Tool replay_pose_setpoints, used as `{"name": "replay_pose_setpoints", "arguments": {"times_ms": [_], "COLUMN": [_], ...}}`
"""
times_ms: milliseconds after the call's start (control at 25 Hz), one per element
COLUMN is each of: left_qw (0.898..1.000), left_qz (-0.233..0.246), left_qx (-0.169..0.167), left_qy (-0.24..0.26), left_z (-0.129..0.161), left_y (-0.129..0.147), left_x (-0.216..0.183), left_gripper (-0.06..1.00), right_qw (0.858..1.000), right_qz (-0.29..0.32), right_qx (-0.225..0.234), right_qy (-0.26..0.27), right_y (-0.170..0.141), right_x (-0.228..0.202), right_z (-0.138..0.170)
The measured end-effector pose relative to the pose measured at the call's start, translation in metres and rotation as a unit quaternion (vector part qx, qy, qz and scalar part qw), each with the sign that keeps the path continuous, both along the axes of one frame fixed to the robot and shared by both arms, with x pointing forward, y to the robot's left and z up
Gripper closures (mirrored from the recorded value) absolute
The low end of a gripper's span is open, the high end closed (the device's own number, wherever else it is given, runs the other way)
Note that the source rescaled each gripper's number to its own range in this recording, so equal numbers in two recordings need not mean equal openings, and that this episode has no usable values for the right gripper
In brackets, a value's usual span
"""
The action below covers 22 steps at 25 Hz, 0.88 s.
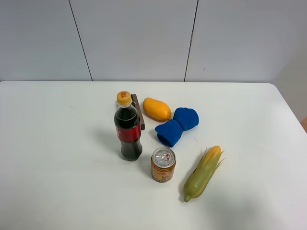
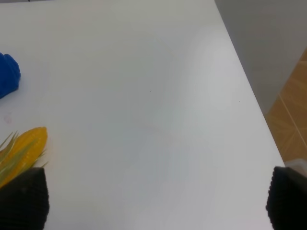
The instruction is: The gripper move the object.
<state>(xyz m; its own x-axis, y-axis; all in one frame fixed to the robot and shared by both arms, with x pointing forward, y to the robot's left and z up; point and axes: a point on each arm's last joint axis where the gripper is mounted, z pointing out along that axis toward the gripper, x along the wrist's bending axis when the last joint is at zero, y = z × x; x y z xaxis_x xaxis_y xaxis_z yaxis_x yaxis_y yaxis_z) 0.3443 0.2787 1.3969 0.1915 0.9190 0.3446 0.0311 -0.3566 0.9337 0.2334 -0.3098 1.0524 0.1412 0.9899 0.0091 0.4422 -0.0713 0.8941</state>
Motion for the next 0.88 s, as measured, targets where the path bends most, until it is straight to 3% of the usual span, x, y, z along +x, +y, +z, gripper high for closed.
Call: {"name": "replay_pose_setpoints", "arguments": {"times_ms": [240,360,480,760,880], "left_qw": [1.0,1.0,0.999,0.993,0.992], "left_qz": [0.0,0.001,-0.001,-0.056,-0.04], "left_qx": [-0.028,-0.026,-0.024,-0.091,-0.097], "left_qy": [0.008,0.015,0.028,0.055,0.074], "left_z": [-0.051,-0.085,-0.121,-0.173,-0.191], "left_y": [0.041,0.054,0.062,0.061,0.052], "left_x": [-0.09,-0.119,-0.138,-0.165,-0.166], "left_gripper": [-0.03,-0.03,-0.03,-0.03,-0.03], "right_qw": [1.0,1.0,1.0,1.0,1.0], "right_qz": [0.0,0.0,0.0,0.0,0.0], "right_qx": [0.0,0.0,0.0,0.0,0.0], "right_qy": [0.0,0.0,0.0,0.0,0.0], "right_y": [0.0,0.0,0.0,0.0,0.0], "right_x": [0.0,0.0,0.0,0.0,0.0], "right_z": [0.0,0.0,0.0,0.0,0.0]}}
